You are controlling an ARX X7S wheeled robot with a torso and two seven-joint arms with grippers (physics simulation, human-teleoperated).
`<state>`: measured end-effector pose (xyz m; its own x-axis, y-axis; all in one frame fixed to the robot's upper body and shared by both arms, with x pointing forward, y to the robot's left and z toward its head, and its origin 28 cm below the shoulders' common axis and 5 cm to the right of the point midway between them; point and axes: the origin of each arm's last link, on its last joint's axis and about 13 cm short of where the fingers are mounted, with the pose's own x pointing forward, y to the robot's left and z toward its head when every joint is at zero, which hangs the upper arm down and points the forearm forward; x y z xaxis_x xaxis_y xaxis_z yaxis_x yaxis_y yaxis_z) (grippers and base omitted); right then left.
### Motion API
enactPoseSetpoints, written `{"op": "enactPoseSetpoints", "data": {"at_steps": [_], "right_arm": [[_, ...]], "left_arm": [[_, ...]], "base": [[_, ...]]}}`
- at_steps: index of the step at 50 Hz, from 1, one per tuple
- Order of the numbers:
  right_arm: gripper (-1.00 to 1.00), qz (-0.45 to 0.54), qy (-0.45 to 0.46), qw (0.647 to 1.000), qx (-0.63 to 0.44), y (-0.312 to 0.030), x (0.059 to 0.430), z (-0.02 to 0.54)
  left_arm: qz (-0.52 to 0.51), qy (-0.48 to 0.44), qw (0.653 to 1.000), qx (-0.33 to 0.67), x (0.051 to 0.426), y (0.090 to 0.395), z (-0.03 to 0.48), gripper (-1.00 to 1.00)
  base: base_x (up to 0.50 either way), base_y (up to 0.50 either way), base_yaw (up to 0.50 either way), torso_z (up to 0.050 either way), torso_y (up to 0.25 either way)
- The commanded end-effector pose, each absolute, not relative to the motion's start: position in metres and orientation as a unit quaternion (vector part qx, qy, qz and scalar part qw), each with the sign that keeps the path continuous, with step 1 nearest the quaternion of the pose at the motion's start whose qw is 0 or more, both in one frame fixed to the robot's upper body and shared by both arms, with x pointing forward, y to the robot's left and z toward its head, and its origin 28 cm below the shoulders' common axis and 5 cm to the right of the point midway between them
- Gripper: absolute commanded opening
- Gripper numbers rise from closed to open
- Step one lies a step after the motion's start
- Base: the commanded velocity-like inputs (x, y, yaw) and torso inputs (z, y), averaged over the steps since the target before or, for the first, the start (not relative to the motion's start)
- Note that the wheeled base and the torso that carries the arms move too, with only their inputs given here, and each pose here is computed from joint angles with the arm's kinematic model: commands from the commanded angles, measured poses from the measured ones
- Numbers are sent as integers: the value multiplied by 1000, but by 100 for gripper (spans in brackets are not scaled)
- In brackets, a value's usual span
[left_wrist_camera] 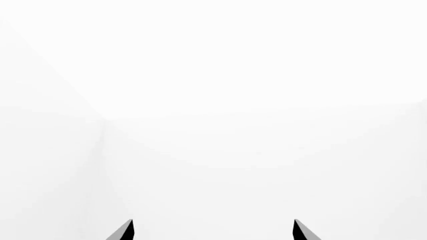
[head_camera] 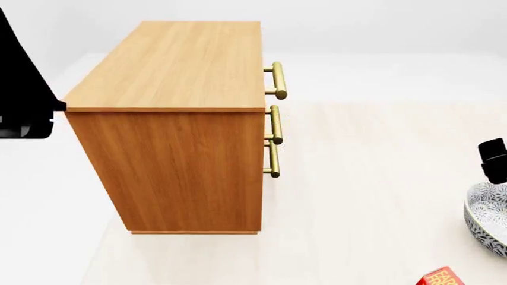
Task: Close the top drawer of the cabinet and put the bowl on top of it.
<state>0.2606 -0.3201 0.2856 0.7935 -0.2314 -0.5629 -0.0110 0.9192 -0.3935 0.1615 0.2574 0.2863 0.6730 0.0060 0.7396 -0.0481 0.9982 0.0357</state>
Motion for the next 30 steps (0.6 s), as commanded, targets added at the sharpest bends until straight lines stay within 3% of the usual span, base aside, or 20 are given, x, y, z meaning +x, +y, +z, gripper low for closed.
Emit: {"op": "enactPoseSetpoints", "data": {"at_steps": [1, 30], "right_arm": [[100, -64, 375, 911, -159, -331, 248, 269], [100, -21, 395, 908, -140, -324, 254, 232]], "left_arm": [[15, -404, 914, 26, 162, 258, 286, 100], [15, -402, 915, 25, 164, 258, 285, 100]], "base": [[0, 0, 0, 0, 0], [0, 0, 0, 0, 0]]}}
